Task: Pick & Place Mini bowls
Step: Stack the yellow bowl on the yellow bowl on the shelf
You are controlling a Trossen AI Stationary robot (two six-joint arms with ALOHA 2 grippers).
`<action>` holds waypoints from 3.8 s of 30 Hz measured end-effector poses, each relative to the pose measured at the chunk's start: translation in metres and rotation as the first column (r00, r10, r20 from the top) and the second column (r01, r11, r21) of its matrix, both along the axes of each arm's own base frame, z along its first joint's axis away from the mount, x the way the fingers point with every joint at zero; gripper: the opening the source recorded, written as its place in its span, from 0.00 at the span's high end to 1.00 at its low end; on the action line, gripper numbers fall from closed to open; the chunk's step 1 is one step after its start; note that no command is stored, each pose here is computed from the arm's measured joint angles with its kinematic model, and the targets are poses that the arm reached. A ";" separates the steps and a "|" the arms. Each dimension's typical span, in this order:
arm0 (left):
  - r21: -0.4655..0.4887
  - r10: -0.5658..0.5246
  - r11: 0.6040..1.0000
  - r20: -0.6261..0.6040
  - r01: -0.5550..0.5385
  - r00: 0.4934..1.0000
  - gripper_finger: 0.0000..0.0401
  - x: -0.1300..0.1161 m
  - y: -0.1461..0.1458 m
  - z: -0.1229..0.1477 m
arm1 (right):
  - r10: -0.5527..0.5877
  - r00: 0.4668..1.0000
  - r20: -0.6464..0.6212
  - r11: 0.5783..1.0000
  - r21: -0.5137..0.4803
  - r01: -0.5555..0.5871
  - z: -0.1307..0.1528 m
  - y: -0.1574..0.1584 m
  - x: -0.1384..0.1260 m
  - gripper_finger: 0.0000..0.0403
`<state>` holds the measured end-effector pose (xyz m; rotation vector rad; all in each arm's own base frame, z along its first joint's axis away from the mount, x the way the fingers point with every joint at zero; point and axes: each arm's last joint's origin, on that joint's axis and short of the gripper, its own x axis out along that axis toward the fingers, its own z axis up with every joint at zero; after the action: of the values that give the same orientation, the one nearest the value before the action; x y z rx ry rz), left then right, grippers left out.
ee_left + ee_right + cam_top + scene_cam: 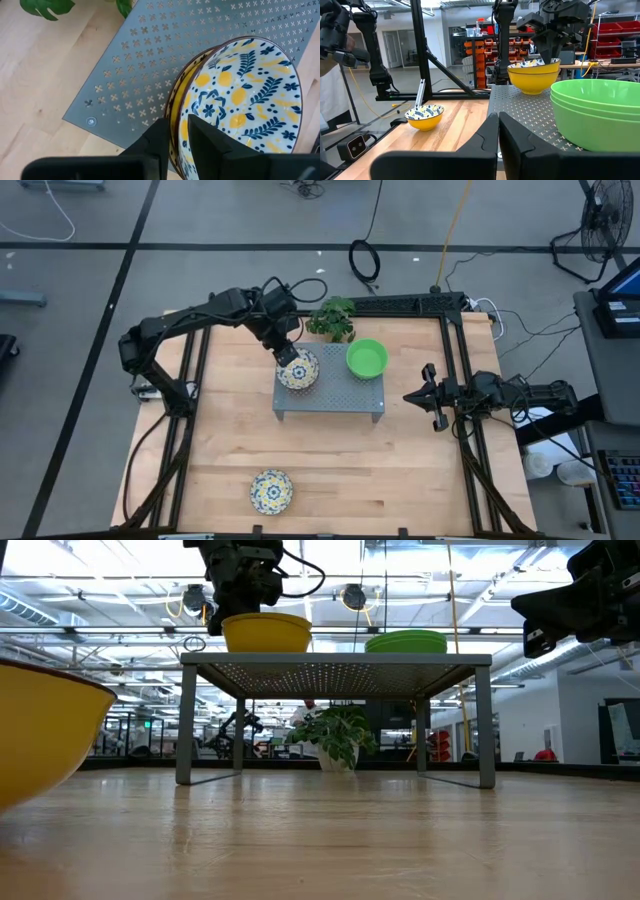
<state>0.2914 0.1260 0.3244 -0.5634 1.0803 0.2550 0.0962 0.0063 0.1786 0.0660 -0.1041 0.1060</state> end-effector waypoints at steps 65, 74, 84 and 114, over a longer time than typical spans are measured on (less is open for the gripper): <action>0.103 -0.183 0.977 -0.068 0.189 0.981 0.49 -0.073 -0.298 -0.109 | 0.000 1.000 0.000 1.000 0.000 0.000 0.000 0.000 0.000 1.00; -0.015 -0.225 0.974 0.042 0.226 0.973 0.53 -0.070 -0.302 -0.132 | 0.000 1.000 -0.001 1.000 0.000 0.000 0.000 0.000 0.000 1.00; -0.018 -0.230 0.973 0.028 0.230 0.973 0.53 -0.075 -0.299 -0.143 | 0.001 1.000 0.000 1.000 0.000 -0.001 0.000 0.000 0.000 1.00; 0.008 -0.282 0.959 -0.095 0.284 0.955 0.54 -0.063 -0.288 -0.166 | 0.000 1.000 0.000 1.000 0.000 0.000 0.000 0.000 0.000 1.00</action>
<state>0.2286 -0.1621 0.1584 -0.3736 1.2319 0.0416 0.0962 0.0063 0.1786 0.0661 -0.1044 0.1062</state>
